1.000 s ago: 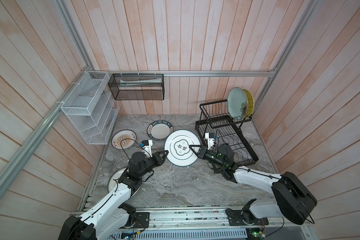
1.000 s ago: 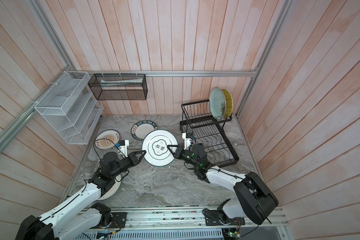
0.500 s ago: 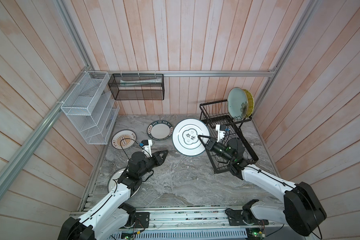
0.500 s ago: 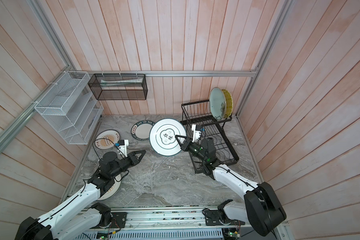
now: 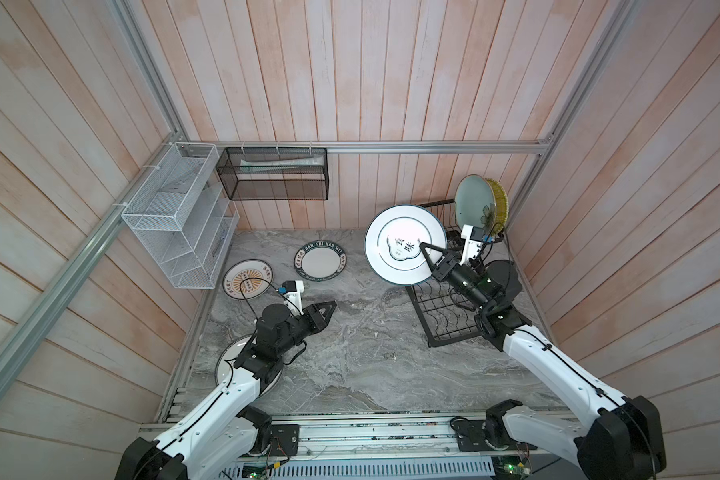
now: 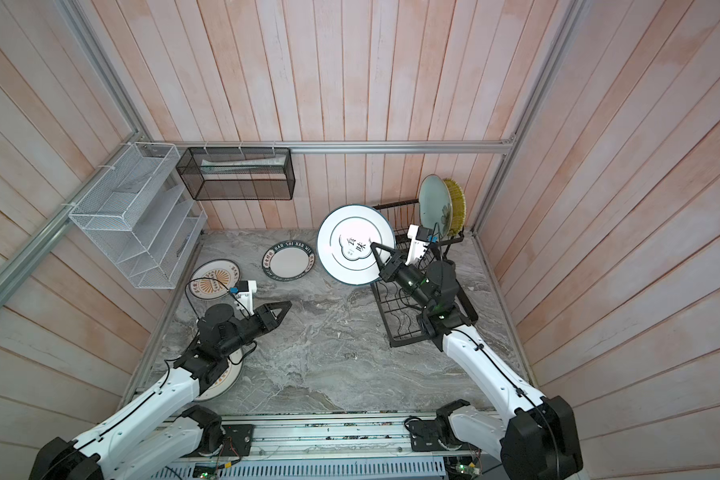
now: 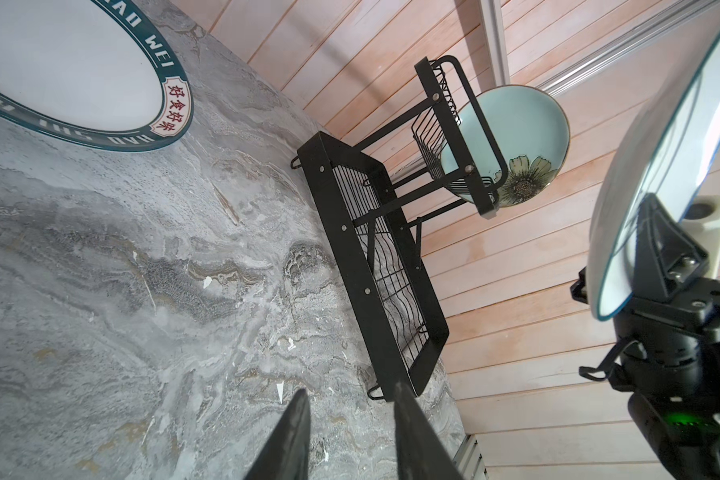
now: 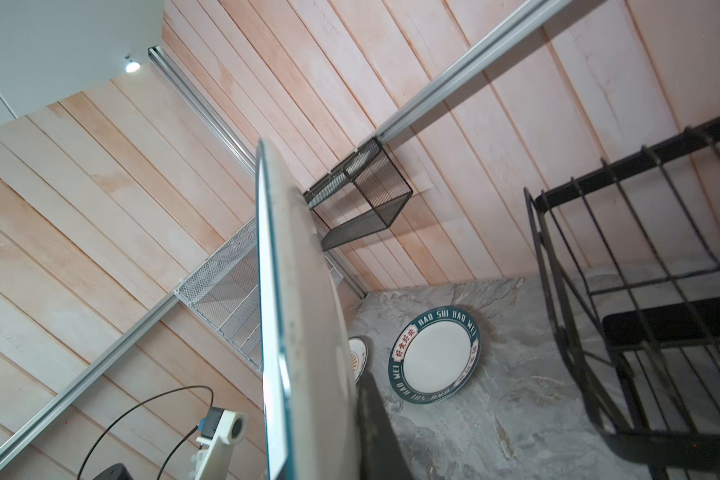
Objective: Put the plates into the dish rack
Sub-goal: 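Lift the upright white plate toward the rack with the right gripper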
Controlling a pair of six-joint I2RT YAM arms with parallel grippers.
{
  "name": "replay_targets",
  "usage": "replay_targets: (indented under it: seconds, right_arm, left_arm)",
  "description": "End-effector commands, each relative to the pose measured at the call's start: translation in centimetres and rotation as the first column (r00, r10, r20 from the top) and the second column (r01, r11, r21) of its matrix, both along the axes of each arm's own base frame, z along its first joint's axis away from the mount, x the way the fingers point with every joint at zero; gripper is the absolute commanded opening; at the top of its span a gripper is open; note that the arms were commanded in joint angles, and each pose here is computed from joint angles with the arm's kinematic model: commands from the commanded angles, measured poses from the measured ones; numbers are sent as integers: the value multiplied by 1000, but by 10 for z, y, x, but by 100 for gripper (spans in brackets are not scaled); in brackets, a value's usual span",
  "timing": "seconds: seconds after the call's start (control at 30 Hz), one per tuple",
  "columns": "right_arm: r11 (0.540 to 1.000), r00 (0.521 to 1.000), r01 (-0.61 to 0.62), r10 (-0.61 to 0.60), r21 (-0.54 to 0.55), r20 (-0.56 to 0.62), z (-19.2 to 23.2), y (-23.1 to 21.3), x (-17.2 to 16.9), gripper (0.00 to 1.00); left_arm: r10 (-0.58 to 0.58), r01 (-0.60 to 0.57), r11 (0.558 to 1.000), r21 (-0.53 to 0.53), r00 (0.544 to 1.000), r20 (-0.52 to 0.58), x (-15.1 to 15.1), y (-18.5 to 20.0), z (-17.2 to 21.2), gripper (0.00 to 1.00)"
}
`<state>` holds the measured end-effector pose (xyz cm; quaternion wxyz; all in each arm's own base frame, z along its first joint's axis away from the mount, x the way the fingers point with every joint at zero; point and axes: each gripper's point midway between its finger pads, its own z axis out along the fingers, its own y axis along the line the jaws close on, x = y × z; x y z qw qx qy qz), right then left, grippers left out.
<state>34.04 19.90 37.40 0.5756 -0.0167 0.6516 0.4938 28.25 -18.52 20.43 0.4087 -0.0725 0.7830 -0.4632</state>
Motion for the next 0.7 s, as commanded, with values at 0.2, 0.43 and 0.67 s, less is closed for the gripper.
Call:
replay_targets:
  seconds: [0.2, 0.43, 0.67]
  right_arm:
    - [965, 942, 258, -240, -52, 237, 90, -55, -2, 0]
    - [913, 886, 400, -362, -84, 289, 112, -89, 7, 0]
    - [820, 814, 549, -480, -161, 329, 122, -116, 17, 0]
  left_arm:
    - [14, -14, 1000, 26, 1000, 6, 1, 3, -1, 35]
    - [21, -20, 999, 51, 1000, -12, 1, 5, -7, 35]
    - [19, -18, 998, 66, 1000, -19, 4, 4, -9, 36]
